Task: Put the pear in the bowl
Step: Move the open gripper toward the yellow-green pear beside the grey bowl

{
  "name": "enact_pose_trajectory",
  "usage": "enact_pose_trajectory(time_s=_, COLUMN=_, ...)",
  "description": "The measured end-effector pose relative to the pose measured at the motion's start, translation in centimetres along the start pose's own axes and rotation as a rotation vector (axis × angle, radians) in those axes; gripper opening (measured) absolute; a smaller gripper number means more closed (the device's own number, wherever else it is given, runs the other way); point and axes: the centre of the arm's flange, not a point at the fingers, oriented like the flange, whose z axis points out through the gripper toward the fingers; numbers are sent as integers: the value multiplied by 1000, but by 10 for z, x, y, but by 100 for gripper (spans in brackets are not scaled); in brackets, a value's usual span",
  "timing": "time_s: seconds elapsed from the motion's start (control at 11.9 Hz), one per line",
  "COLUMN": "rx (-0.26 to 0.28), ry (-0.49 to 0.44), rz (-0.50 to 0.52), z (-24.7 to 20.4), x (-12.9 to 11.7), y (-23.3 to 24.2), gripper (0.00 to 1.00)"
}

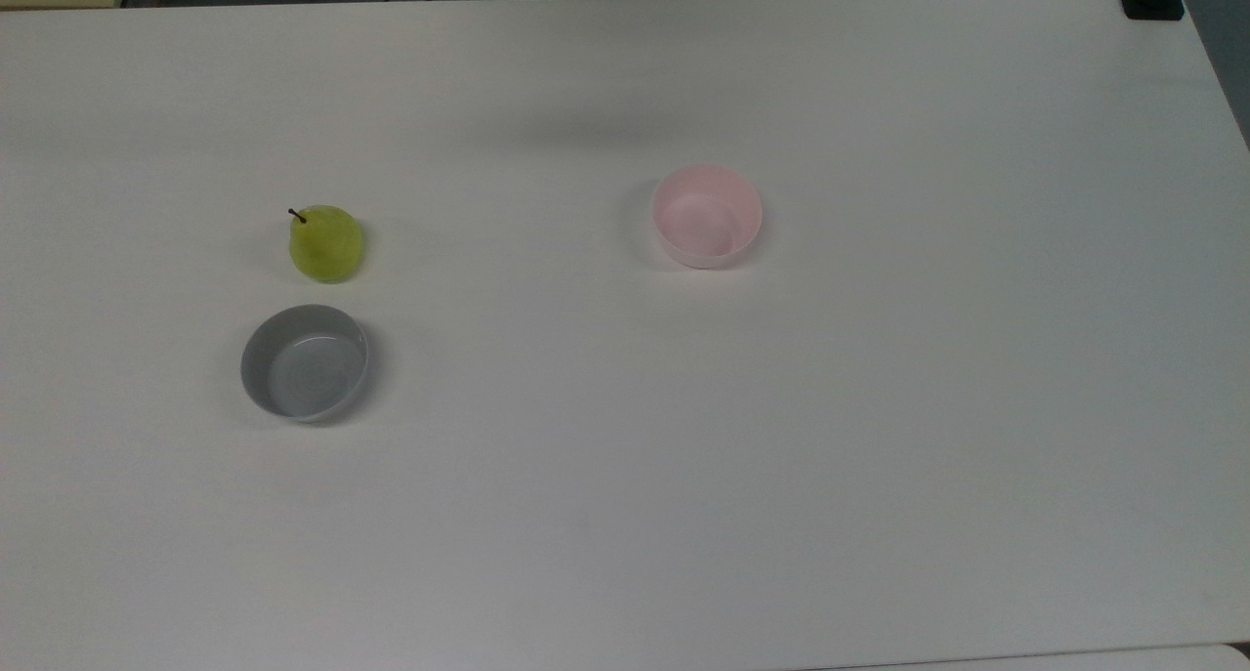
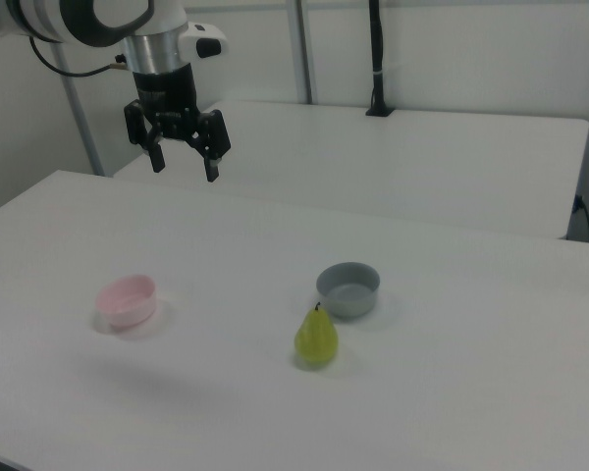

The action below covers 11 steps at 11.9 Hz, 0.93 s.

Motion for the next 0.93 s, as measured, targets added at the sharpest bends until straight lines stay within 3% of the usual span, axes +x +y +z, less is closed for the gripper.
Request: enact_pose_trajectory(time_s=0.93, rx=-2, ry=0, rz=-25, z=1, x=0, y=2, gripper=100)
